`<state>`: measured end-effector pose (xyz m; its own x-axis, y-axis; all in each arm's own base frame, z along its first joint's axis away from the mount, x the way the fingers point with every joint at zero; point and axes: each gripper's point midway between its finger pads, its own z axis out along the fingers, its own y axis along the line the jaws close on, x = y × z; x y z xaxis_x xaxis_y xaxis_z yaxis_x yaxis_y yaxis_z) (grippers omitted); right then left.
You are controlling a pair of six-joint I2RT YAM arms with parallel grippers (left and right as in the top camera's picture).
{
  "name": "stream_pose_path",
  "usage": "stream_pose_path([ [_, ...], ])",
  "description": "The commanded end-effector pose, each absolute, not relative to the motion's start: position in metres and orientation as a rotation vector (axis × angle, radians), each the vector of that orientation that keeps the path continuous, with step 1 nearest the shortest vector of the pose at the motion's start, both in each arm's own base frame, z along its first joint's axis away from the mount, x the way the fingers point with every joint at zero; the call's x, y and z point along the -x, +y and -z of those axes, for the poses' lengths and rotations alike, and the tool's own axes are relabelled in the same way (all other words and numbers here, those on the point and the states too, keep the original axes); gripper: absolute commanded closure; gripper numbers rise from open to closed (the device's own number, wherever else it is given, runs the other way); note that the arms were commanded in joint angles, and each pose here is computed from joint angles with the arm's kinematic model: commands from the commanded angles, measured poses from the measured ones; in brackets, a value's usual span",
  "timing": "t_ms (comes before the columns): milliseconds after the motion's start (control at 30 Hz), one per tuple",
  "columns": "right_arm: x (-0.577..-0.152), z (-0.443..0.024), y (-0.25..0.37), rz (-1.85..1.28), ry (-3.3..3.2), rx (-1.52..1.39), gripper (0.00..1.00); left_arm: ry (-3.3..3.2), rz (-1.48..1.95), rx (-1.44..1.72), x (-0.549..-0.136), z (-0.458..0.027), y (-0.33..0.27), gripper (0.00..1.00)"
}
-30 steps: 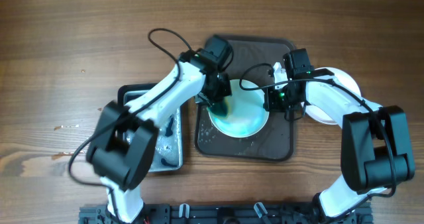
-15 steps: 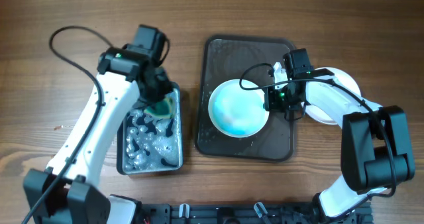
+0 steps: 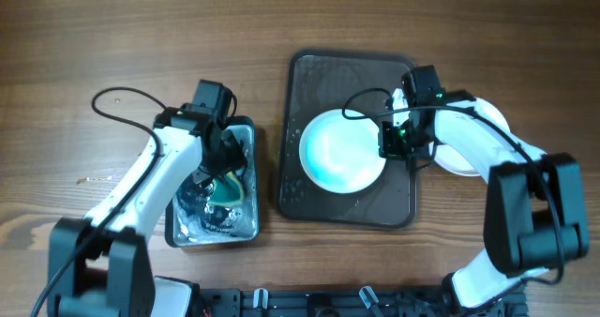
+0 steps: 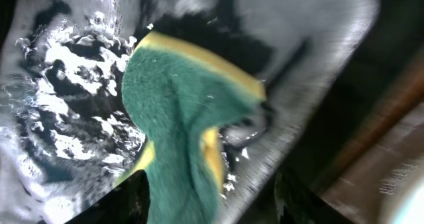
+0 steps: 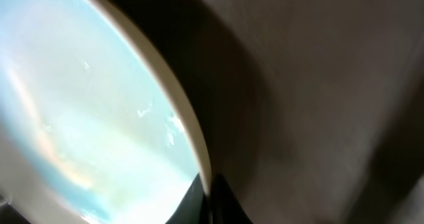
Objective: Clean dirty plates on tray and stack at the side
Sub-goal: 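Return the sponge to the soap dish and release it, then lift the plate with the right gripper and tilt it over the soap dish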
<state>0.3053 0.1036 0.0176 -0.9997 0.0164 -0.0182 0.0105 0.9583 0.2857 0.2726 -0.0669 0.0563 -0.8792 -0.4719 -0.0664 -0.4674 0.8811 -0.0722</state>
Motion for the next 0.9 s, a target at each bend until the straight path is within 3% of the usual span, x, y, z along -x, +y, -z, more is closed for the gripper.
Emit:
stream_pose_path([
  [0,-0.331,-0.096,0.102,-0.380,2.932,0.126,0.96,2.828,0.212,0.699,-0.296,-0.114,-0.069,0.30],
  [200,-0.330,-0.148,0.151,-0.328,2.854,0.372,0.96,2.611,0.219,0.938,-0.300,-0.202,0.001,0.27],
  [233,-0.330,-0.151,0.162,-0.341,2.836,0.391,0.96,2.579,0.212,0.987,-0.296,-0.213,0.013,0.20],
  [267,-0.330,-0.154,0.179,-0.363,2.801,0.430,0.96,2.540,0.203,1.045,-0.291,-0.224,0.027,0.04],
  [300,-0.330,-0.157,0.194,-0.383,2.774,0.455,0.96,2.506,0.196,1.092,-0.285,-0.232,0.039,0.00],
  [433,-0.325,-0.162,0.258,-0.457,2.653,0.575,0.96,2.383,0.160,1.254,-0.260,-0.249,0.075,0.00],
  [567,-0.315,-0.152,0.314,-0.316,2.520,0.678,0.96,2.372,0.138,1.332,-0.244,-0.248,0.085,0.00],
  [867,-0.310,-0.199,0.351,0.102,2.102,0.738,0.96,2.372,0.138,1.332,-0.244,-0.248,0.085,0.00],
])
